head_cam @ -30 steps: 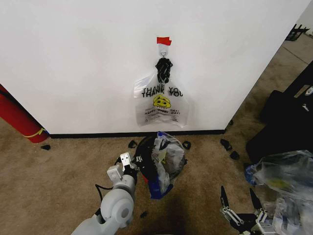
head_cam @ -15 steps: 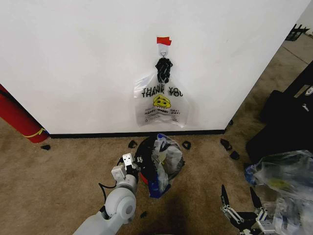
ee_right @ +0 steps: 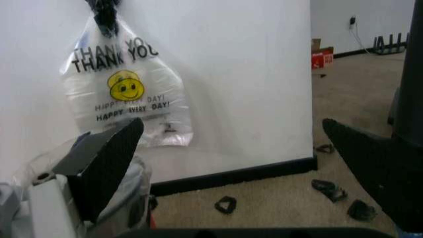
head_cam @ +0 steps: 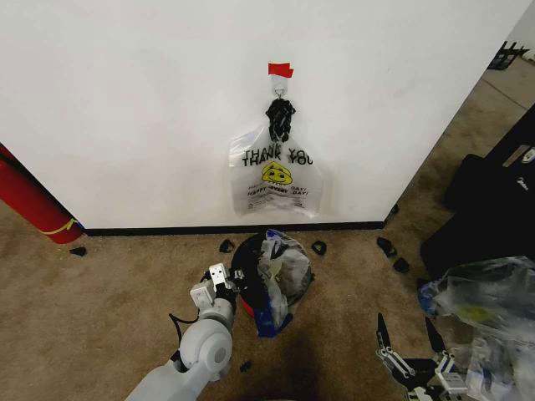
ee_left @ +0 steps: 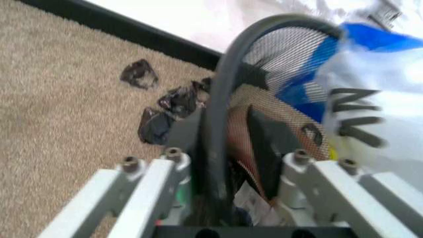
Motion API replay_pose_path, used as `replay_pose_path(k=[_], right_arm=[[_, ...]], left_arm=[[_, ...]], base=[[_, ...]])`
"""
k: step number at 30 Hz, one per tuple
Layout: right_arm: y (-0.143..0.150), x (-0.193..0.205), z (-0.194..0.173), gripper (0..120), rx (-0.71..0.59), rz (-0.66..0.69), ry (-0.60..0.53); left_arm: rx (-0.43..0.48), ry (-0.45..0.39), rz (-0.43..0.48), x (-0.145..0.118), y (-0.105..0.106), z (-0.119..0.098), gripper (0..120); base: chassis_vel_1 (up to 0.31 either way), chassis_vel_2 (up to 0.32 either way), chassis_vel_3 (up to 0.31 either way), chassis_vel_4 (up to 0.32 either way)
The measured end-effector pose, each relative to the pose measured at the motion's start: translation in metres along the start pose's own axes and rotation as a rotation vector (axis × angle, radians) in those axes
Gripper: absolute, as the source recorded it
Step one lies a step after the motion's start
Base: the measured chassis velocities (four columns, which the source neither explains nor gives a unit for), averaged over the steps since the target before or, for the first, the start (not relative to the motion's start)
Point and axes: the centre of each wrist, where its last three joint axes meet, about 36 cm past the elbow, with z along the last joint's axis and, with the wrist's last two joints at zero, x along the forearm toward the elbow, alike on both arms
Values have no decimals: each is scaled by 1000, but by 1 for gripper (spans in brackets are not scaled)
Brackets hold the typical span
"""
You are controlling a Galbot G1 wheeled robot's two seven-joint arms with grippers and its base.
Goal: Pick up the garbage bag from the wall and place it over the trash bin.
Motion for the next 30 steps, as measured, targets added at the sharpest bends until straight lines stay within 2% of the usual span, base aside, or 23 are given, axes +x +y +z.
replay_pose_path(k=[2, 8, 9, 14, 16, 20, 26, 30], right_arm=[[0, 0, 0, 100, 0, -1, 0], [-2, -7, -6, 100, -4, 11, 10], [-2, -7, -6, 100, -4, 11, 10], [-3, -26, -20, 100, -13, 6, 30], [-4, -31, -22, 100, -10, 2, 33], [-4, -55, -31, 100, 7, -9, 72], [-2, -91, -36, 100, 63, 0, 130], [7, -120, -52, 100, 50, -26, 181]], left_arm=[[-3, -5, 6, 2, 1, -3, 38], [26, -27, 63, 14, 12, -32, 63], [26, -27, 63, 14, 12, -32, 63], [-29, -79, 116, 39, 18, -45, 85], [-51, -96, 132, 45, 18, -47, 88], [-191, -158, 217, 70, 17, -51, 99], [-380, -193, 293, 81, 24, -53, 100], [-447, -203, 339, 84, 22, -64, 100]], base=[[0, 0, 0, 0], [0, 0, 0, 0], [0, 0, 0, 0], [0, 0, 0, 0], [0, 0, 0, 0], [0, 0, 0, 0], [0, 0, 0, 0], [0, 0, 0, 0]])
